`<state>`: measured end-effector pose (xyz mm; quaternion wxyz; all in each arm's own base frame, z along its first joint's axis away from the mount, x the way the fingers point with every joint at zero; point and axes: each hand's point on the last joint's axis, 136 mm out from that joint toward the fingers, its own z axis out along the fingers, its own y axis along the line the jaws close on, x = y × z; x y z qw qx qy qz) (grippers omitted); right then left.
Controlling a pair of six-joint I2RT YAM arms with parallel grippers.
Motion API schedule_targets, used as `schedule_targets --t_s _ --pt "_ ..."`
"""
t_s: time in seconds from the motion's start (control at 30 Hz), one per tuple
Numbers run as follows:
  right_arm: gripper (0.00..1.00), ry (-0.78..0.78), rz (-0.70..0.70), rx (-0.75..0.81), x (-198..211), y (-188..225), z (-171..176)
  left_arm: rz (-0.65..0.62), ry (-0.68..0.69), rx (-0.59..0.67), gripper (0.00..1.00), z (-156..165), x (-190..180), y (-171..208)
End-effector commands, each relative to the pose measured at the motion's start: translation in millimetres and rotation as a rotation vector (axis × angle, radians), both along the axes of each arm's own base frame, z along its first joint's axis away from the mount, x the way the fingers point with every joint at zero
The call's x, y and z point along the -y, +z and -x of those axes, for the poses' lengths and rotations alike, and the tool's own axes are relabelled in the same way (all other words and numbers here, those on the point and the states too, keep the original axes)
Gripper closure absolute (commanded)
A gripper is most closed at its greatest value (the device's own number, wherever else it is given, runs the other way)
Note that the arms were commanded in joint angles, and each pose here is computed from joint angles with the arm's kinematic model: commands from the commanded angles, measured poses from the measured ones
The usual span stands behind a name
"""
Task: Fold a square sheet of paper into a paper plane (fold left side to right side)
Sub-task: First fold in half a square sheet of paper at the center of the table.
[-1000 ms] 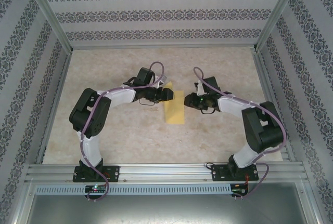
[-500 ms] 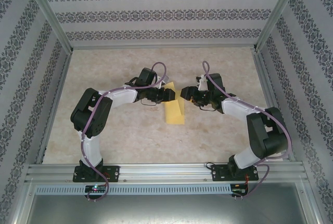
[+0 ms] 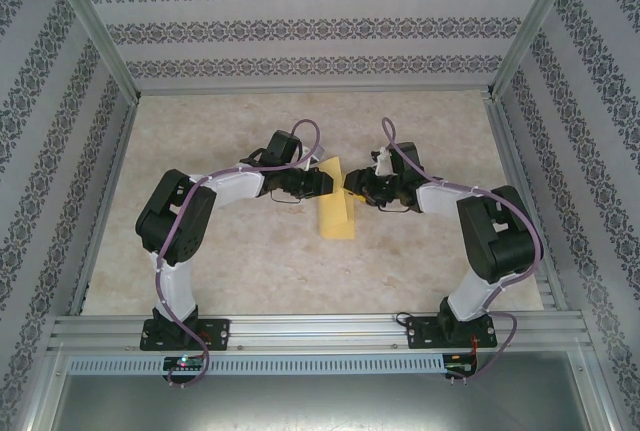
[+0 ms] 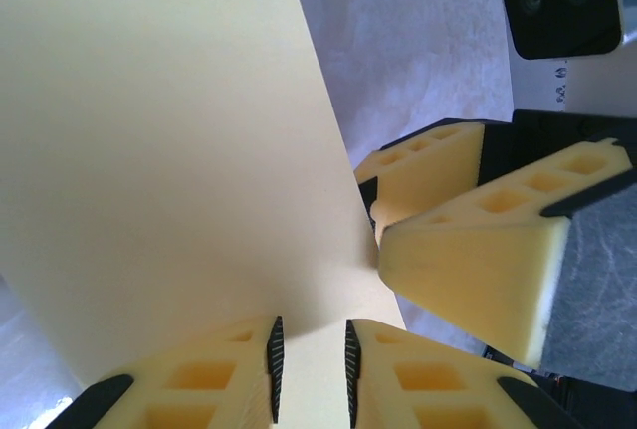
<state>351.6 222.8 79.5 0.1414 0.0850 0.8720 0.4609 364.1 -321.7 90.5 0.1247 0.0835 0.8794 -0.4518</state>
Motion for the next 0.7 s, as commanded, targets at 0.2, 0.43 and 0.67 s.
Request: schedule_targets --t_s 0.2,0.43,0.67 --pt "0.86 0.038 -0.043 0.005 -14 5 -5 -0.014 -0.024 0.023 0.74 3 6 2" --pt "1.00 0.020 0.030 -0.011 -2 -9 1 -0.074 0.054 0.078 0.53 3 -11 18" --pt "1.00 -0.004 0.155 -0.051 14 -34 9 -0.253 0.188 0.001 0.46 14 -43 -8"
